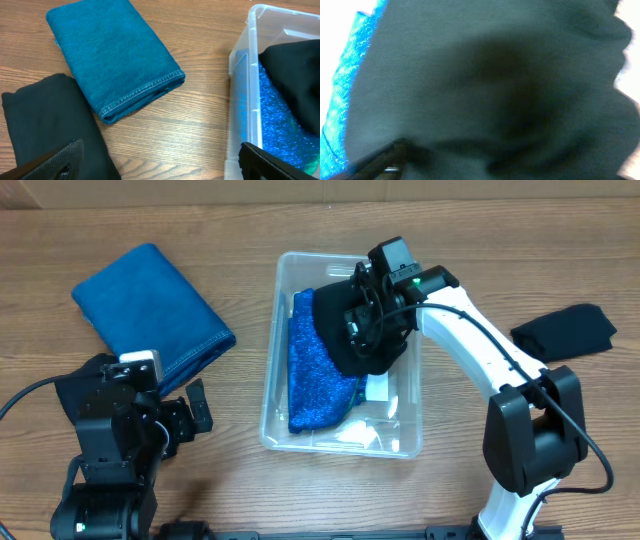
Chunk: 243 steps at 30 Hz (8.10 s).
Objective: Pack container
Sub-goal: 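Carry the black cloth into the bin beside the blue cloth, then return the right gripper and grasp the remaining black cloth, then place the second black cloth into the bin's right side, then grasp the black cloth on the left with the left gripper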
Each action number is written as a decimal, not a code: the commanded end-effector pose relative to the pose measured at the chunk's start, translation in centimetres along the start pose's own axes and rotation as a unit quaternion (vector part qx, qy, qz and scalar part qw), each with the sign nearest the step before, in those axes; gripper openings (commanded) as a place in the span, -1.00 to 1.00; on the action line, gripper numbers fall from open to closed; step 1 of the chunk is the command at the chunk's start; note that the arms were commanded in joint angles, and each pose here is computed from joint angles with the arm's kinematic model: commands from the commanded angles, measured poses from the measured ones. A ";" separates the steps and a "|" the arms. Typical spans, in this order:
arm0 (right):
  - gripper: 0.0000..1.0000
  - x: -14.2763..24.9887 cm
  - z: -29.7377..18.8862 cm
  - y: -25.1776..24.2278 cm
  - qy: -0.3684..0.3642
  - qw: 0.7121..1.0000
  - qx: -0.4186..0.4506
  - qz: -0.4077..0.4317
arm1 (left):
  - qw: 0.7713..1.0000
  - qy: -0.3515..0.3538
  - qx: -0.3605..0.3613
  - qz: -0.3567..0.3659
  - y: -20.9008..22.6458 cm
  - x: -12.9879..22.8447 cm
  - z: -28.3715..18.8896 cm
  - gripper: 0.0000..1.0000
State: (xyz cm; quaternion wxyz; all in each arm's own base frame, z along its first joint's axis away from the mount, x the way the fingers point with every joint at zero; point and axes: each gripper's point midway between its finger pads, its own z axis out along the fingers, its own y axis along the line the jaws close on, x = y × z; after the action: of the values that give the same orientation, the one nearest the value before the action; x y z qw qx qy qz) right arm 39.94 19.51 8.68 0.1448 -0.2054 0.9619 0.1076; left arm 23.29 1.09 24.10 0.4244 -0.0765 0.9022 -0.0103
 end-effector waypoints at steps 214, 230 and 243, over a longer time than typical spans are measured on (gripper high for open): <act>0.12 5.4 -24.4 -10.0 -0.149 0.948 0.103 0.263 | 0.819 0.204 -0.118 -0.523 23.8 13.4 8.7 1.00; 0.12 5.2 -23.2 -10.5 -0.133 0.950 0.103 0.264 | 0.849 0.235 0.086 -0.466 19.6 14.9 16.5 0.25; 0.12 5.2 -23.1 -10.4 -0.132 0.950 0.103 0.264 | 0.817 0.205 0.204 -0.499 14.0 9.4 14.2 -0.92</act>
State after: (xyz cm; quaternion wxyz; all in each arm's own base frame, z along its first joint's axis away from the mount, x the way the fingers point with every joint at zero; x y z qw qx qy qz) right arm 34.31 2.09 27.21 0.2573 0.0906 0.9598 0.0670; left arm 24.86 16.60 2.48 0.1361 -0.4438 0.8133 -0.3507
